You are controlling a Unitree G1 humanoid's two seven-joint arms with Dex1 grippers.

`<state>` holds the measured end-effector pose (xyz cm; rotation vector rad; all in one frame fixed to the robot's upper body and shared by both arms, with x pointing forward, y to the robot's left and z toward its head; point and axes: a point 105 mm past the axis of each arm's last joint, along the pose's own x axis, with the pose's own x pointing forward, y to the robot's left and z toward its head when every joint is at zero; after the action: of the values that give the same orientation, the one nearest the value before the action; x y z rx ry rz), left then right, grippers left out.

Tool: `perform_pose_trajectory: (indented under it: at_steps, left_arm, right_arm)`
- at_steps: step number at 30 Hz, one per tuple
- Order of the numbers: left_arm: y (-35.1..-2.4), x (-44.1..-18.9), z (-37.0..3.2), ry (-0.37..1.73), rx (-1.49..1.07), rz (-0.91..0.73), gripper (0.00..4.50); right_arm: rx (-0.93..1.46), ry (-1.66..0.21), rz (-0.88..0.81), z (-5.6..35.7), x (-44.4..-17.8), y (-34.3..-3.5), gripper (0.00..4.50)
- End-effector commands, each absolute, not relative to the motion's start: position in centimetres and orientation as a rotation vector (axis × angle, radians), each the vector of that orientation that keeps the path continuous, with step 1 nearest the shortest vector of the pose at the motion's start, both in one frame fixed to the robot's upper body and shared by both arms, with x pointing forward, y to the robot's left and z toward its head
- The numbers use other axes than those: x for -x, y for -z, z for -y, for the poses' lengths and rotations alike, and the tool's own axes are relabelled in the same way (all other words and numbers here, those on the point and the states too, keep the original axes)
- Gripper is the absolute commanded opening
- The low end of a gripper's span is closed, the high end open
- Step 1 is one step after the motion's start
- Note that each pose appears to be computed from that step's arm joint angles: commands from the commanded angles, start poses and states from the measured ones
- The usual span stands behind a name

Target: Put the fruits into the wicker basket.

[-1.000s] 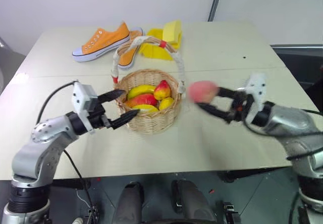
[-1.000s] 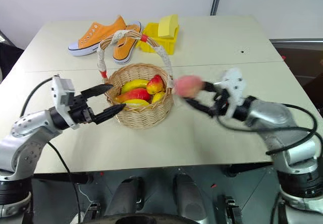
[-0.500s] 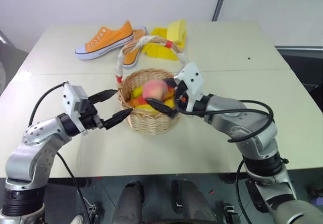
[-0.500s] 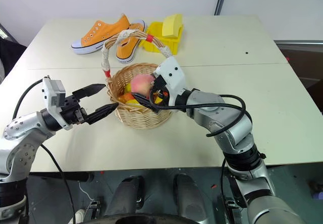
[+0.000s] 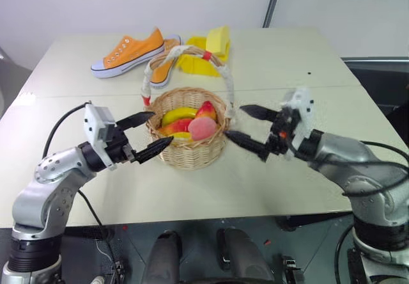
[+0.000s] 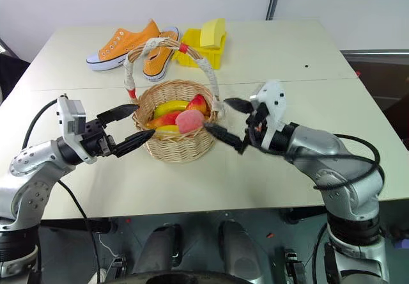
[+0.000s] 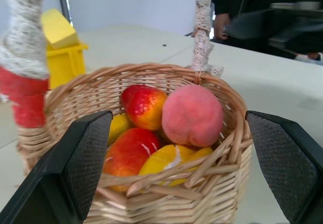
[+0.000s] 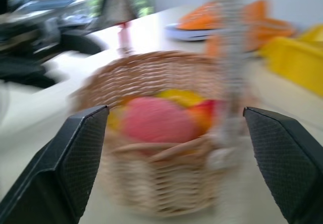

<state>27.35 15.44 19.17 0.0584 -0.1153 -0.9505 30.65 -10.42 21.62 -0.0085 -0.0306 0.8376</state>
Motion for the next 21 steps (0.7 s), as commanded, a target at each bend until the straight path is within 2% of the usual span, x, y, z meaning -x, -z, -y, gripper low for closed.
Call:
perform_pose_trajectory:
  at_steps: [1,4,6,10,11,16,21]
  left_arm:
    - [-20.4,-27.2,-15.1,0.962,-0.061,0.166,4.5]
    - [-20.4,-27.2,-14.9,0.967,-0.064,0.171,4.5]
    - [-20.4,-27.1,-14.8,0.964,-0.064,0.175,4.5]
    - [-20.3,-27.1,-14.7,0.965,-0.064,0.175,4.5]
    - [-20.3,-27.1,-14.6,0.966,-0.065,0.175,4.5]
    - [-20.4,-27.4,-14.2,0.985,-0.063,0.178,4.5]
    - [-20.4,-27.9,-13.4,1.019,-0.061,0.184,4.5]
  right_arm:
    - [0.014,-0.781,0.079,9.9,-32.5,-22.1,4.43]
    - [-0.012,-0.761,0.073,9.5,-33.4,-21.7,3.53]
    - [-0.03,-0.784,0.082,9.3,-33.1,-21.7,2.57]
    - [-0.058,-0.809,0.14,9.2,-32.5,-22.7,0.32]
    - [-0.056,-0.794,0.168,9.8,-32.3,-23.3,0.01]
    - [-0.049,-0.563,0.289,15.5,-33.3,-26.0,0.01]
    - [0.016,-0.118,0.312,25.4,-35.3,-27.3,0.01]
